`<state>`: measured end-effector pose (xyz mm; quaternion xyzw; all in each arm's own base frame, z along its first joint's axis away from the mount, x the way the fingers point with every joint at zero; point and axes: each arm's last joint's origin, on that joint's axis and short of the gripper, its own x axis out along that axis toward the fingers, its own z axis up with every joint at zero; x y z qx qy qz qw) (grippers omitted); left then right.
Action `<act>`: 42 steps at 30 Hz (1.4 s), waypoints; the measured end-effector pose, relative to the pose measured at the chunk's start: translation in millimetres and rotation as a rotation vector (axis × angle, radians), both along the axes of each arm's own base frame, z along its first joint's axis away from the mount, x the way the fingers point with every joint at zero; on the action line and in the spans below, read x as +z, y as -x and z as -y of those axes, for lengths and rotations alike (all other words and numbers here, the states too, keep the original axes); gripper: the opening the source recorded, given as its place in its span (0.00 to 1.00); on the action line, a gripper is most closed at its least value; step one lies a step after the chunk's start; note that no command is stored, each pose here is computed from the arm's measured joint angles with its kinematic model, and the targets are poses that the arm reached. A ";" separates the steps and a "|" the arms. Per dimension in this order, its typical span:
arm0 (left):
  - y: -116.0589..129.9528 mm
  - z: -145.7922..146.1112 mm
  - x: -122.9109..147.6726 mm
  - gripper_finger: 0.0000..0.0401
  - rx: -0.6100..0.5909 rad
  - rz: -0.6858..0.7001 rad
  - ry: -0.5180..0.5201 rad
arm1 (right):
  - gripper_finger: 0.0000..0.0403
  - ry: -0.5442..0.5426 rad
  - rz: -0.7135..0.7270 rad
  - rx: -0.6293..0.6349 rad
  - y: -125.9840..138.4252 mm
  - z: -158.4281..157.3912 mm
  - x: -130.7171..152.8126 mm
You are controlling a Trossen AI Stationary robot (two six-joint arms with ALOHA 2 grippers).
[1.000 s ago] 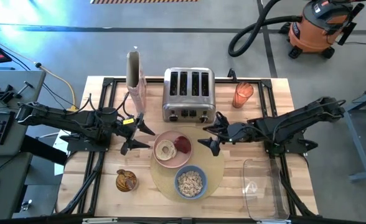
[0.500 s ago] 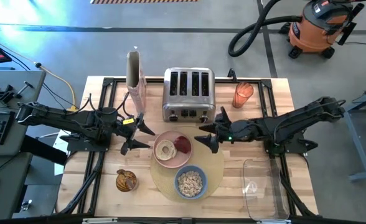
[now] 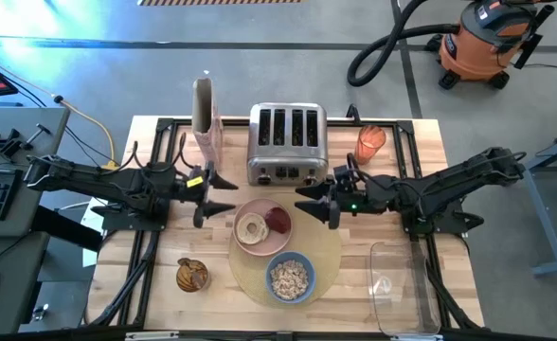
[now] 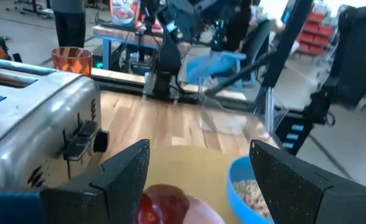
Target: Arrange a breakfast setting
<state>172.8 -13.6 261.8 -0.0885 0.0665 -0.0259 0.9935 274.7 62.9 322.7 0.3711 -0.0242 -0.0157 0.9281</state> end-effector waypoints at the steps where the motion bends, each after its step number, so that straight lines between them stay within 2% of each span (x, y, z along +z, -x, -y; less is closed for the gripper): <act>1: -0.1 -0.1 0.9 0.66 0.003 0.008 0.017 | 0.81 -0.010 0.000 0.000 0.0 -0.1 0.0; 4: -0.5 0.0 4.1 0.66 0.003 0.038 0.065 | 0.81 -0.018 0.001 0.001 0.0 -0.1 0.0; 9: -0.8 -2.5 6.7 0.66 0.102 0.065 0.198 | 0.81 -0.019 0.001 0.001 0.0 -0.1 0.0; 12: -0.7 -4.1 6.9 0.66 0.148 0.071 0.232 | 0.81 -0.017 0.001 0.001 0.0 -0.1 0.0; 16: -0.9 -3.0 10.8 0.66 0.107 0.106 0.255 | 0.81 -0.010 0.000 0.000 0.0 -0.1 0.0; 20: -0.8 -2.7 17.0 0.66 0.076 0.163 0.356 | 0.81 -0.009 0.000 0.000 0.0 -0.1 0.0; 24: -2.2 -4.5 16.4 0.66 0.068 0.158 0.425 | 0.81 -0.008 0.000 0.000 0.0 0.0 0.0; 28: -1.5 -0.8 32.6 0.66 -0.052 0.193 0.429 | 0.81 -0.007 -0.003 0.000 0.0 -0.1 -0.4; 31: 0.2 4.1 54.3 0.66 -0.127 0.161 0.361 | 0.81 -0.007 -0.004 0.000 0.0 -0.1 -0.4; 36: 14.3 10.9 89.0 0.66 -0.157 -0.069 0.243 | 0.81 -0.007 -0.004 0.000 0.0 -0.1 -0.5; 40: 30.3 12.5 107.1 0.66 -0.137 -0.236 0.227 | 0.81 -0.006 -0.008 0.012 0.0 -0.4 -0.9; 42: 37.8 12.6 114.3 0.66 -0.122 -0.277 0.239 | 0.81 -0.003 -0.016 0.020 -0.1 -0.7 -1.7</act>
